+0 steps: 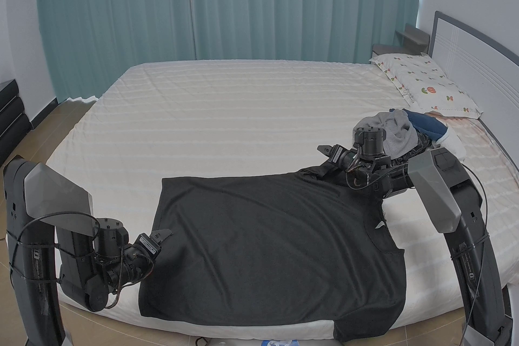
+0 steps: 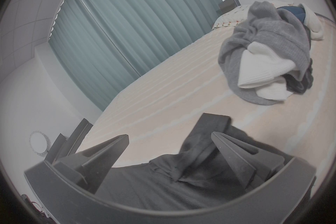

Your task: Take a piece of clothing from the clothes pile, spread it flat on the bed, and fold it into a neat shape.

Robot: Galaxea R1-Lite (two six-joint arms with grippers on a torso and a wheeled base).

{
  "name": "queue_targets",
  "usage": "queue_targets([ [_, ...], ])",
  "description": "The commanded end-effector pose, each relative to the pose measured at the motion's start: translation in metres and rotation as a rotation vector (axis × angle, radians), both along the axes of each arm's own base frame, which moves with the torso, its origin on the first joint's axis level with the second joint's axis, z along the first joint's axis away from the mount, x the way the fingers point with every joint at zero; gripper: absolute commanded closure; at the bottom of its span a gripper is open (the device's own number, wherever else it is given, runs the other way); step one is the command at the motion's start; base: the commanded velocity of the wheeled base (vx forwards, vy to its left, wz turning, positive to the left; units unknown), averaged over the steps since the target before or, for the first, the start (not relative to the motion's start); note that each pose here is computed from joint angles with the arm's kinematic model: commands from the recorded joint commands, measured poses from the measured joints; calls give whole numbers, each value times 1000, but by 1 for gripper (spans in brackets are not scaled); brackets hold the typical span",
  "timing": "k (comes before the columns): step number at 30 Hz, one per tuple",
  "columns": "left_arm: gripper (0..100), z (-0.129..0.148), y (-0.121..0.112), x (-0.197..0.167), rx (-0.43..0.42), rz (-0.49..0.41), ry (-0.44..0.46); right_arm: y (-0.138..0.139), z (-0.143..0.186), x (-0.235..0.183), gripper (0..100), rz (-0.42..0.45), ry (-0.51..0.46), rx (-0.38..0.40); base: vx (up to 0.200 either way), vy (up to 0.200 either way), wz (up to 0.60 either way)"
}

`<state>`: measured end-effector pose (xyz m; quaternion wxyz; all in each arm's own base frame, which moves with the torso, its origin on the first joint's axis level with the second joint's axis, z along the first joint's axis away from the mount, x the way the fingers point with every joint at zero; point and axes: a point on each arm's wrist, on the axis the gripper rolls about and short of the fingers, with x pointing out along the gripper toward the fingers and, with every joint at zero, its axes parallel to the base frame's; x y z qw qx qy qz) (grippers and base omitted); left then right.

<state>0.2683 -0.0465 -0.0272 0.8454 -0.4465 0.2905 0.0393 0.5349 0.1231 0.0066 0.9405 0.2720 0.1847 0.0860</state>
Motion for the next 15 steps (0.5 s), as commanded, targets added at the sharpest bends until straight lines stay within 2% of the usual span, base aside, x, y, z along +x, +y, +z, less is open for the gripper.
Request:
queue_targets([
  [1, 0, 0, 0, 0, -2, 0, -1, -27, 18, -4, 0, -37, 3, -3, 0, 0, 0],
  [8, 0, 1, 0, 0, -3, 2, -2, -64, 14, -3, 0, -83, 42, -9, 0, 0, 0],
  [15, 0, 1, 0, 0, -11, 7, -4, -72, -11, -2, 0, -91, 99, -33, 0, 0, 0],
])
